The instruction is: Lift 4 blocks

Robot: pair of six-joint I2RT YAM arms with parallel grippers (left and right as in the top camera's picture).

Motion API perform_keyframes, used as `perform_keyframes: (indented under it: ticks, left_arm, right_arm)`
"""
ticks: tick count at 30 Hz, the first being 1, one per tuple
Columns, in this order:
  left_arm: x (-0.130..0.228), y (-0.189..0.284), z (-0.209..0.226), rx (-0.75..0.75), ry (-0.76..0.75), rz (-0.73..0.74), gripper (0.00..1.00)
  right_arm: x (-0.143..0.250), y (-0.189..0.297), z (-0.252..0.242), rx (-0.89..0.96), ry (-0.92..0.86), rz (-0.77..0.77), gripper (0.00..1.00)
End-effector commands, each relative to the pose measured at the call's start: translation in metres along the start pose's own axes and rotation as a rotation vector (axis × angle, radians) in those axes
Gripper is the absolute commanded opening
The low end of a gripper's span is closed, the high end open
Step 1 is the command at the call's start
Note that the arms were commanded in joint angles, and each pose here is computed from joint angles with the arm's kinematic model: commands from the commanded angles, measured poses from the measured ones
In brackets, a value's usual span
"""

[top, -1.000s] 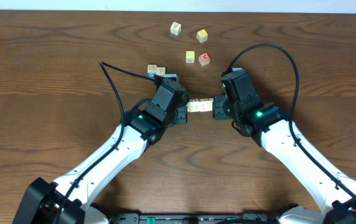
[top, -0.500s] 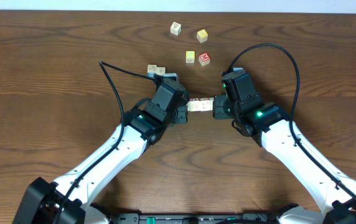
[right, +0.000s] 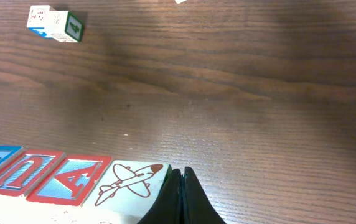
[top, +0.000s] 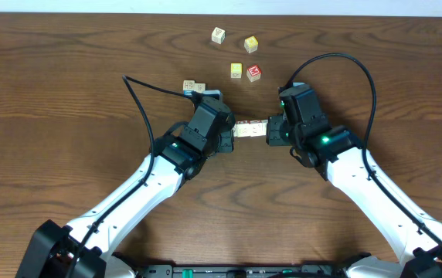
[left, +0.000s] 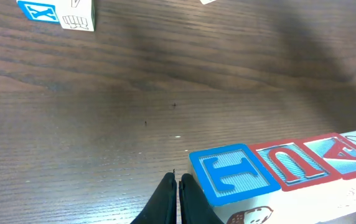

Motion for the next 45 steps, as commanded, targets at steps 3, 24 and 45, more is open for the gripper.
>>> perform_keyframes:
  ticks: [3, 24, 45]
  left_arm:
    - [0.0, 0.017, -0.072, 0.384, -0.062, 0.068, 0.07]
    - [0.003, 0.006, -0.071, 0.374, -0.059, 0.088, 0.07]
    - [0.004, 0.0, -0.069, 0.368, -0.05, 0.093, 0.07]
  right_arm:
    - [0.021, 0.011, 0.061, -0.381, 0.026, 0.186, 0.01]
    - [0.028, -0.006, 0.061, -0.38, 0.021, 0.23, 0.01]
    - [0.028, -0.008, 0.061, -0.376, 0.019, 0.231, 0.01]
Point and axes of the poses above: each gripper's point midway between its finger pads, its own y axis back along the fingers, its own z axis along the line the jaws close on, x = y × z, the point moved 6 cm from there along y, back along the fingers, and after that the axes turned 7 degrees about -y, right-handed, at the moved point
